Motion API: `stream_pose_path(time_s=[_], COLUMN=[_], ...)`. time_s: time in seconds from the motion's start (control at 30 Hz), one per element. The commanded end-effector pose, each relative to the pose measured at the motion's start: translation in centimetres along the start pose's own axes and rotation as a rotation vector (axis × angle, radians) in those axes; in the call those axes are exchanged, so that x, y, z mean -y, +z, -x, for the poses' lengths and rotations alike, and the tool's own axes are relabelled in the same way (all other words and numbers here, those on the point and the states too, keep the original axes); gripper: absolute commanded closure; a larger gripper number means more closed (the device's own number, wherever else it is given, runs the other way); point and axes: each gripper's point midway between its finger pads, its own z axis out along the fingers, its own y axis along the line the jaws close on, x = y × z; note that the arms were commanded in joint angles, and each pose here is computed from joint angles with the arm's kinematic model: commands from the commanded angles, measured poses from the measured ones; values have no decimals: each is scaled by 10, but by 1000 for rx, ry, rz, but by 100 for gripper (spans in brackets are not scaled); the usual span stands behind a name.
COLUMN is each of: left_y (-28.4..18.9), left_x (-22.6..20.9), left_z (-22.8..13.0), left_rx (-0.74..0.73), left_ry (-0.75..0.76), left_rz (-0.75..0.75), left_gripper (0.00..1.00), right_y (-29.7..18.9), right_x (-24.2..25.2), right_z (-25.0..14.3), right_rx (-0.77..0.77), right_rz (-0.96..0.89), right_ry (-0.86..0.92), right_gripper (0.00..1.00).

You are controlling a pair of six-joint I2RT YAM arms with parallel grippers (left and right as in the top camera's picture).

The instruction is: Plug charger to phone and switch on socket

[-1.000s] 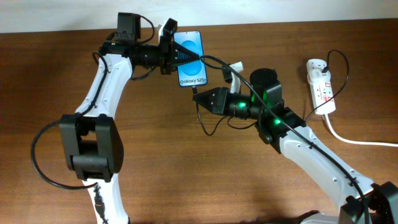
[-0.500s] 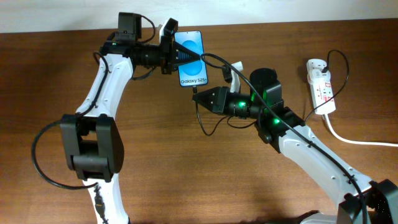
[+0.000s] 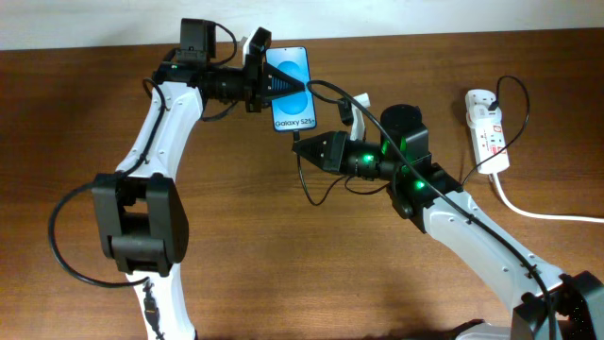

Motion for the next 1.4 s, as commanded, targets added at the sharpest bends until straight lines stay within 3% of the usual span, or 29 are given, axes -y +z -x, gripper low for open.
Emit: stream_pose_path(time_s=[0.0,0.13,0.3,0.4,0.47,0.53,0.63,0.9,1.07,1.37], left_y=[20,18,-3,-18,-25,-26,-30,-25,1,-4], left_x=[28,25,9,1,-5,-21,-75,-149,-160,-177], left_z=[-21,-16,1,10,13,12,-4,-53,-50,-44], left_rx=[-107,-88,1,50,72,86,85,0,-23,32], left_ry=[-15,11,12,68,119,150,59,-75,14,-21], left_rz=[-112,-94,-13,25,53,126,348,565,668,803], left_gripper=[100,100,100,100,100,100,100,100,100,100], right_y=[-9,-8,-8,-8,-8,-11,-26,-42,-42,-44], right_x=[18,17,23,23,22,27,45,79,81,85], right_z=[39,38,30,28,26,27,33,16,12,4], right_rx=[162,155,121,108,98,94,94,20,2,-28], right_rz=[-81,-76,-91,-90,-86,-97,-136,-245,-247,-263], right_ry=[-16,-16,8,12,-19,-20,28,35,34,40], right_gripper=[96,93,64,53,33,24,16,12,11,11])
